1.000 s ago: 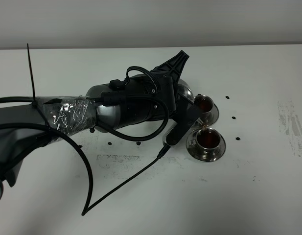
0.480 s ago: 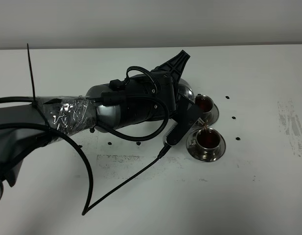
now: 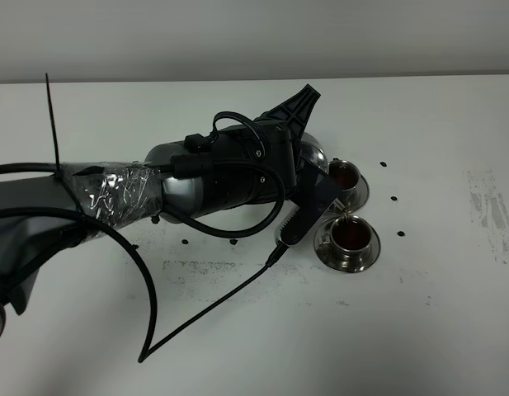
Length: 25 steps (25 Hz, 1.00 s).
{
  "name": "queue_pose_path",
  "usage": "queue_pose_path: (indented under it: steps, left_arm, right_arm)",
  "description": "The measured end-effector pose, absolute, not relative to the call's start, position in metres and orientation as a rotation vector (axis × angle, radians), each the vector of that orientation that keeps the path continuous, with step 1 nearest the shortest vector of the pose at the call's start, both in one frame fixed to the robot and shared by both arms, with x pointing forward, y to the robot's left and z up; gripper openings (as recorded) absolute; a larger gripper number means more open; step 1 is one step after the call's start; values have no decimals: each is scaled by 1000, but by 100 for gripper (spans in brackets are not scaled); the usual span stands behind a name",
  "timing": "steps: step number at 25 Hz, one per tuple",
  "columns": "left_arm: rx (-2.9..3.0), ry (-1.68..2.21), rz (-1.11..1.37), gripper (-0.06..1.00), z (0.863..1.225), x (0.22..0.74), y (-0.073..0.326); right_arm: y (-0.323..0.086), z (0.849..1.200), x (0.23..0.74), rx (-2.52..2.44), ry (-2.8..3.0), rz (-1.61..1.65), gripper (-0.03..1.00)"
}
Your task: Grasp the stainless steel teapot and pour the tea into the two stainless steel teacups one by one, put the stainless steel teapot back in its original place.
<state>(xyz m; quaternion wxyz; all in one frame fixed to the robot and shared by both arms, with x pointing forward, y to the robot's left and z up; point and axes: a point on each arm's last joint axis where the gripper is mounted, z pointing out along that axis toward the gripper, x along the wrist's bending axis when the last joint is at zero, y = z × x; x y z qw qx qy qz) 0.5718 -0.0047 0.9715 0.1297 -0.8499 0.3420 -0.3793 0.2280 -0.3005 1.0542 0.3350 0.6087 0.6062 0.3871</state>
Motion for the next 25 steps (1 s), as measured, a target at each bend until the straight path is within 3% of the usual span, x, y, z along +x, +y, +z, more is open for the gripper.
queue_pose_path:
  steps: [14,20,25]
  left_arm:
    - [-2655,815,-1083,19,974,566,-4]
    - [-2857,425,-1113,19,1009,555,7]
    - [-3038,-168,-909,19,1025,536,21]
  right_arm:
    - [-301,1054,228,1588,1582,1010,52]
    - [-301,1054,228,1588,1582,1010,52]
    - [-301,1054,228,1588,1582,1010,52]
